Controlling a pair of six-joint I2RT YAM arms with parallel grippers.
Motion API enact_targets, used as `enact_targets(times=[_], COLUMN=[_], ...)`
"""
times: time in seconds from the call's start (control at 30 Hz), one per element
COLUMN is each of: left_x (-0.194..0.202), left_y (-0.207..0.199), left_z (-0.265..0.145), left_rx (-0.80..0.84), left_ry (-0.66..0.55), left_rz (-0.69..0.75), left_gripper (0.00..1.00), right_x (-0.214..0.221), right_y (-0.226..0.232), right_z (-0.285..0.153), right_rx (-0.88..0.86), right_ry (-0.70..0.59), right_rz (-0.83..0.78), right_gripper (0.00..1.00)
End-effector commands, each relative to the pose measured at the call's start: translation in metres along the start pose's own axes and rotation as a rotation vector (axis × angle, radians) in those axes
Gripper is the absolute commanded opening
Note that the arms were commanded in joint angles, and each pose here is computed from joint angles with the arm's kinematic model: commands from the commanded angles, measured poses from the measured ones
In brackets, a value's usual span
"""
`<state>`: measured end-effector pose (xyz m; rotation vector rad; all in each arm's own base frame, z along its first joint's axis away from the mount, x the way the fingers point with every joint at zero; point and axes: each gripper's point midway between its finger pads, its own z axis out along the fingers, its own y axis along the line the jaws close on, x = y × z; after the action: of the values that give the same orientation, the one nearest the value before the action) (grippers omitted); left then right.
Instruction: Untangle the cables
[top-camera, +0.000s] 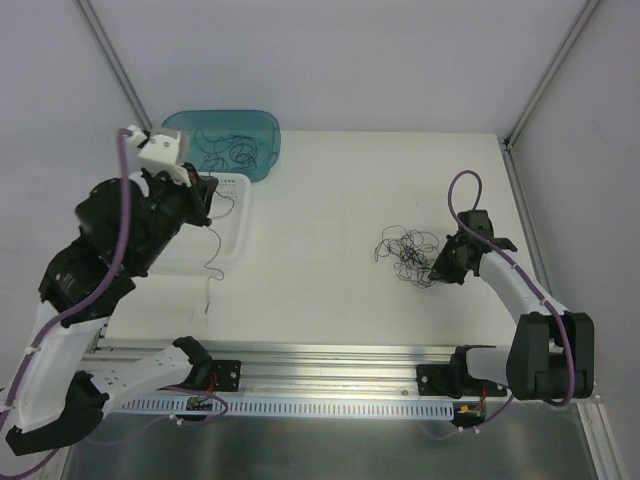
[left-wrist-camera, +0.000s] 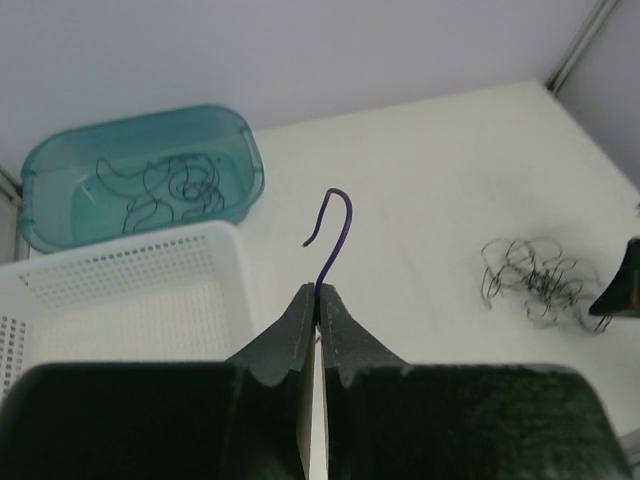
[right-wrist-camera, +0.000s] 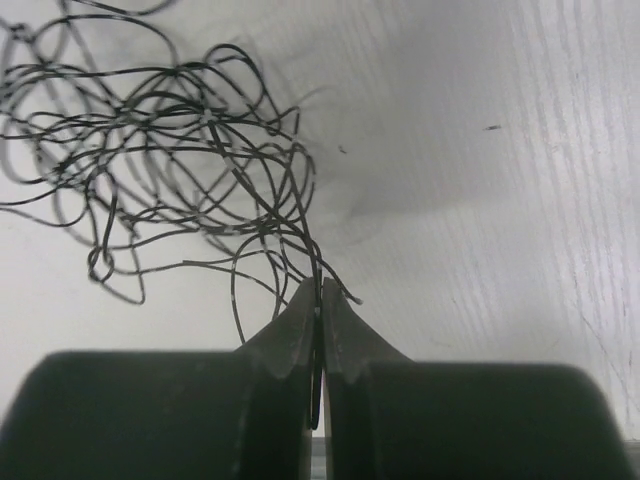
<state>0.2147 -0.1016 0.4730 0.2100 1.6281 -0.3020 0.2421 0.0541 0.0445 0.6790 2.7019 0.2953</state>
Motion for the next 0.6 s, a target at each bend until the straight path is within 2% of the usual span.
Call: enact_targets(times=[0.0,0.07,0.17,0.2,0.27,0.3,0.37,0.4,0.5,0.57], left_x=[0.053,0.067,0.055,0.041,0.023,0.007,-0.008,-0.016,-0.053,-0.068], left_y=[-0.007,-0.023,-0.034,-0.035,-0.035,-0.036,-0.037,-0.037,-0.042,-0.043], left_z=[0.027,0.036,0.044,0.045,0.047,0.047,0.049,0.049,0.051,0.051], left_rx=[-0.007,0.055,0.092,0.095,0.089,0.093,0.095,0.092,0.11,0.112], left_ry=[0.153,0.199,0.183,0.152,0.109,0.076,0.047,0.031,-0.042,-0.076], left_rz=[0.042,0.015,-0.003,-0.01,-0.005,-0.01,0.002,0.001,-0.005,0.006], left_gripper=[0.0,0.0,0.0,0.0,0.0,0.0,0.0,0.0,0.0,0.0], right_x=[-0.027,-0.034,-0.031,-0.028,-0.021,-0.017,-0.01,-0.006,0.003,0.009], right_y=[0.025,0.037,0.05,0.053,0.062,0.064,0.069,0.069,0.072,0.072], right_z=[-0.039,-0.053,-0.062,-0.063,-0.067,-0.068,-0.071,-0.074,-0.083,-0.085], right_rx=[-0.096,-0.136,-0.186,-0.197,-0.231,-0.238,-0.251,-0.258,-0.283,-0.292], right_ry=[-0.097,-0.11,-0.096,-0.09,-0.082,-0.078,-0.075,-0.077,-0.093,-0.095], right_rz=[-0.059,-0.081,-0.122,-0.132,-0.173,-0.186,-0.228,-0.242,-0.289,-0.308], right_gripper=[0.02,0.04,0.18,0.27,0.39,0.52,0.65,0.76,0.9,0.94])
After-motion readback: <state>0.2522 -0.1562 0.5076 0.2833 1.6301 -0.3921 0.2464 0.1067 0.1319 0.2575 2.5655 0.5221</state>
